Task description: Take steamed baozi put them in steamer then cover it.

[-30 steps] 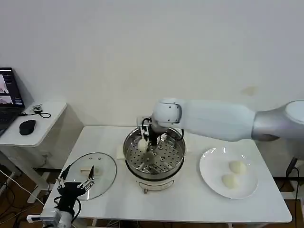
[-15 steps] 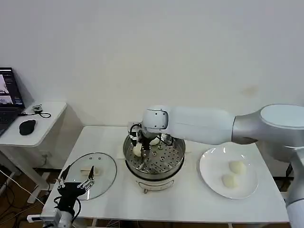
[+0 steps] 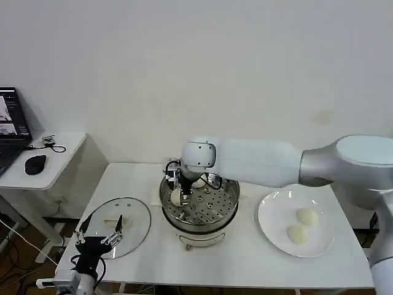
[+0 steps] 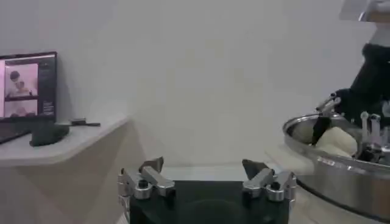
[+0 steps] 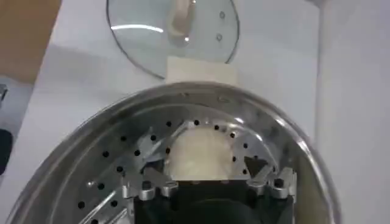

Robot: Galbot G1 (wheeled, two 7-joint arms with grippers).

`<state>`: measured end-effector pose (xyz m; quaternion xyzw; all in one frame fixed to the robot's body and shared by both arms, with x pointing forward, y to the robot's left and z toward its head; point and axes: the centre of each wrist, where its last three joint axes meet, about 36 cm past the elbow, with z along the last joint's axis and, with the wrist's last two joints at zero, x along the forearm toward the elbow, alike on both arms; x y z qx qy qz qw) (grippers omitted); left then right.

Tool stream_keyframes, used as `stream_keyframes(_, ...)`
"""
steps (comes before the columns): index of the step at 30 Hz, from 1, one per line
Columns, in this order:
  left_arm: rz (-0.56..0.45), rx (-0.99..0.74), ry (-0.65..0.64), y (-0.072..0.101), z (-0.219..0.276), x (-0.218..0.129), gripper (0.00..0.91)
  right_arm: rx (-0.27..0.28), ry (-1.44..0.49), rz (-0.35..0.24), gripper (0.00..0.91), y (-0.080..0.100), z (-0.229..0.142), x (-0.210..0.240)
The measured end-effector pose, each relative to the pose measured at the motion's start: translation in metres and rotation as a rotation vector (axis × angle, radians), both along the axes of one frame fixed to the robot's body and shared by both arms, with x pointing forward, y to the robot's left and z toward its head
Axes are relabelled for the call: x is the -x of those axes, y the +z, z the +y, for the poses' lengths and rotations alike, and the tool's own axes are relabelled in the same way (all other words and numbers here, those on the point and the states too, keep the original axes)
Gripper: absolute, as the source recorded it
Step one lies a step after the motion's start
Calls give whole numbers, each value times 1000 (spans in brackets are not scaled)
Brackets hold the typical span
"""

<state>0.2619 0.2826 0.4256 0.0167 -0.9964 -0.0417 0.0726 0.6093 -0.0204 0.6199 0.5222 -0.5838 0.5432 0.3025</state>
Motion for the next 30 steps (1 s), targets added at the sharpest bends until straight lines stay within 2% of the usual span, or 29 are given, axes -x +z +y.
stream_keyframes(6, -3, -1, -6, 2, 0, -1, 907, 22, 28, -58, 907, 33, -52, 2)
stream_keyframes(11, 4, -2, -16, 0, -1, 0, 907, 29, 25, -94, 907, 57, -112, 5)
stream_keyframes(16, 7, -2, -29, 1, -4, 1, 907, 35, 5, -107, 907, 68, -181, 14)
stream_keyframes(19, 10, 2, -34, 0, -7, 1, 907, 41, -2, -109, 907, 67, -221, 24)
stream_keyframes(22, 14, 6, -37, -2, -8, 2, 907, 60, -12, -110, 907, 58, -260, 38)
stream_keyframes(30, 24, 7, -42, -4, -11, 4, 907, 134, -56, -116, 907, 21, -347, 78)
